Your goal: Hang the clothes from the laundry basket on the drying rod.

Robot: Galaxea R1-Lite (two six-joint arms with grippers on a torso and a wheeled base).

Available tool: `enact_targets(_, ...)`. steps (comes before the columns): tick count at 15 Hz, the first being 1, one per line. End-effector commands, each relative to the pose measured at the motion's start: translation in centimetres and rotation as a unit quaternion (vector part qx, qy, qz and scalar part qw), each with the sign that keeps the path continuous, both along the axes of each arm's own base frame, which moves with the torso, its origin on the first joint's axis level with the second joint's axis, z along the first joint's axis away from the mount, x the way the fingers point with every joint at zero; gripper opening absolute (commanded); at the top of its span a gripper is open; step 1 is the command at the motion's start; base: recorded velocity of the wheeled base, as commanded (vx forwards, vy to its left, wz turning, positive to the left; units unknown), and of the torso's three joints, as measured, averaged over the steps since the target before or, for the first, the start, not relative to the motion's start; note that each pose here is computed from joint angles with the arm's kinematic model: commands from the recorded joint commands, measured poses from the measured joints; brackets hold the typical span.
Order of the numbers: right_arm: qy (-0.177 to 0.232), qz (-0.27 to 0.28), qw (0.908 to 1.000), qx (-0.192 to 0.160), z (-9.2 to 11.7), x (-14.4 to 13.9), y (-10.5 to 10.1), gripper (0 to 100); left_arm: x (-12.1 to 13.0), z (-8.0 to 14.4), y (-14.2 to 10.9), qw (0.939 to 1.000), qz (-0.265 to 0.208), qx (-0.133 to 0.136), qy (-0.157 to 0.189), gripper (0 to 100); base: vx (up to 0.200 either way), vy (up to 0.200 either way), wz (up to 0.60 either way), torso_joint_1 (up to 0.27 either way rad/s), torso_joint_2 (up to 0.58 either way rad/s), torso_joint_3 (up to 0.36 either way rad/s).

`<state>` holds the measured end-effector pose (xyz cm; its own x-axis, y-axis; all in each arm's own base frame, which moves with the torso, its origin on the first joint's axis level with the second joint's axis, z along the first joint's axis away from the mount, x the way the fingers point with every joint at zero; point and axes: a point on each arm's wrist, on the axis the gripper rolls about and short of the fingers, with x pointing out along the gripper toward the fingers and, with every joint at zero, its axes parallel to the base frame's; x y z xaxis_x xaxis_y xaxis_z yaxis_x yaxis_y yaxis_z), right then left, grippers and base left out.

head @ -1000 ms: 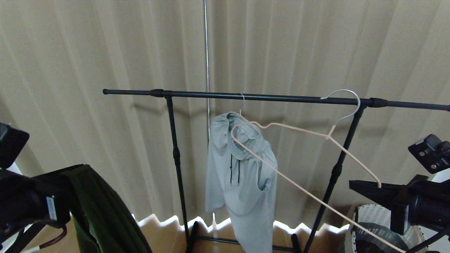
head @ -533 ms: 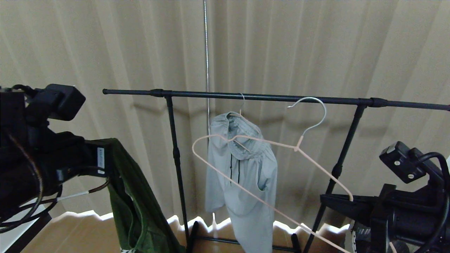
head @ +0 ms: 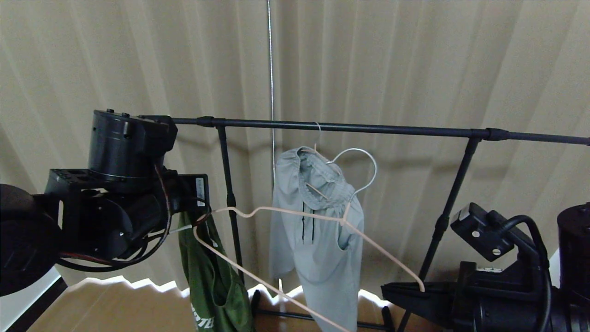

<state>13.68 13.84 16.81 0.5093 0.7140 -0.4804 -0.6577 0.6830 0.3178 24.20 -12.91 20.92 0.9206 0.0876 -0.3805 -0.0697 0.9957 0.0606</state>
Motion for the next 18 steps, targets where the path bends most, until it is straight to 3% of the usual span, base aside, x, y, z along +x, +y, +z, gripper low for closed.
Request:
enact_targets(1, 0.005, 0.005, 1.0000, -0.005, -0.2, 0.3, 0.6, 0, 0.4, -0.5, -0.5, 1.0000, -0.003, 0.005, 0.008, 0, 0.000, 0.000, 0.00, 0.000, 0.00, 0.000)
enact_targets(6, 0.012, 0.001, 0.9999, -0.010, -0.5, 1.6, 1.8, 0, 0.2, -0.7, -0.3, 0.9999, -0.002, 0.005, 0.011, 0, 0.000, 0.000, 0.00, 0.000, 0.00, 0.000)
enact_targets(11, -0.009, -0.040, 0.9991, -0.007, -0.9, 3.1, 3.0, 0, 0.1, -0.9, -0.2, 0.9999, 0.001, 0.003, 0.014, 0, 0.000, 0.000, 0.00, 0.000, 0.00, 0.000)
enact_targets(18, 0.000, -0.025, 0.9997, 0.000, -0.9, 3.5, 5.1, 0, 0.1, -0.8, -0.6, 0.9999, 0.006, -0.008, -0.001, 0, 0.000, 0.000, 0.00, 0.000, 0.00, 0.000)
